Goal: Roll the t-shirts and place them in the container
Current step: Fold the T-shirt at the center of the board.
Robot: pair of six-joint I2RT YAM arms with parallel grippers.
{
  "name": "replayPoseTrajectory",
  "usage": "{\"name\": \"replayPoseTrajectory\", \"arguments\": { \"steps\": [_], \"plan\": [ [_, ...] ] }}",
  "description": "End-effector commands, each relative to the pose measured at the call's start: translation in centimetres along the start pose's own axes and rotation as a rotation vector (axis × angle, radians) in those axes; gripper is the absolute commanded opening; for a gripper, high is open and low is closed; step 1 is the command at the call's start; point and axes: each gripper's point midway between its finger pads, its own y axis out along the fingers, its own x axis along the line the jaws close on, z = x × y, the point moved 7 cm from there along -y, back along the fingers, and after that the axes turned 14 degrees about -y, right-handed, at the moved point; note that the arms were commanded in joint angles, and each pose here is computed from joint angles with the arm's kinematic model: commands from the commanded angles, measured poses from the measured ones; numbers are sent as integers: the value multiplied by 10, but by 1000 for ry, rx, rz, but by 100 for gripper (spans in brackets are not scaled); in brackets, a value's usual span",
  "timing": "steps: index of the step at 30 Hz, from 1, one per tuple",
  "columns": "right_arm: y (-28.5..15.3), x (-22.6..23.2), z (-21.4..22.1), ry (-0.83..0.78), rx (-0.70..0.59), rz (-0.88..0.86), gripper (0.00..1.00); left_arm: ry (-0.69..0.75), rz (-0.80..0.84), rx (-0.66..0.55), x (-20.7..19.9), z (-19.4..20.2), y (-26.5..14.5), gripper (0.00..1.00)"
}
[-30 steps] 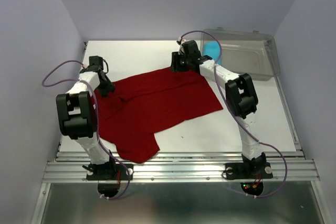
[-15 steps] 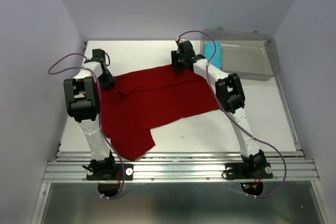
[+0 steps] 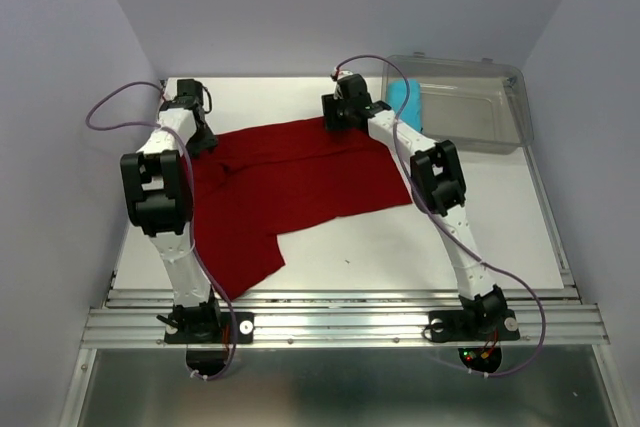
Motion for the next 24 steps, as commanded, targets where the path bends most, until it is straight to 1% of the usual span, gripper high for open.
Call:
{"name": "replayPoseTrajectory", "arguments": {
  "steps": [1, 2, 3, 4, 5, 7, 8, 9, 11, 14, 17, 19, 24],
  "plan": [
    [-57, 6, -59, 19, -157, -63, 58, 44, 37, -144, 0, 6, -90, 44],
    [-61, 7, -59, 26, -156, -68, 58, 57, 12, -121, 8, 21, -87, 42],
    [-73, 7, -69, 32, -185, -75, 58, 85, 21, -115, 4, 35, -92, 40],
    [-73, 15, -57, 39, -157, -101, 58, 104, 41, -123, -1, 47, -102, 38],
    [-77, 16, -56, 43, -157, -107, 58, 120, 41, -111, -1, 58, -101, 38],
    [-84, 18, -52, 60, -151, -116, 58, 149, 55, -61, -2, 82, -94, 37],
    [-89, 18, -58, 62, -170, -117, 58, 151, 56, -40, -1, 89, -89, 36],
    [-89, 18, -51, 66, -152, -117, 58, 153, 55, -25, -1, 94, -85, 35],
    [-94, 18, -52, 70, -155, -117, 58, 161, 60, 17, -2, 103, -71, 35],
    [-100, 18, -48, 67, -146, -109, 59, 180, 50, 49, -7, 108, -55, 35],
    [-101, 17, -46, 66, -142, -106, 59, 174, 42, 51, -15, 104, -40, 35],
    [-101, 18, -45, 66, -139, -110, 59, 159, 25, 38, -20, 95, -33, 35],
    [-101, 17, -43, 60, -134, -107, 60, 145, -10, 23, -12, 83, -23, 35]
  ]
}}
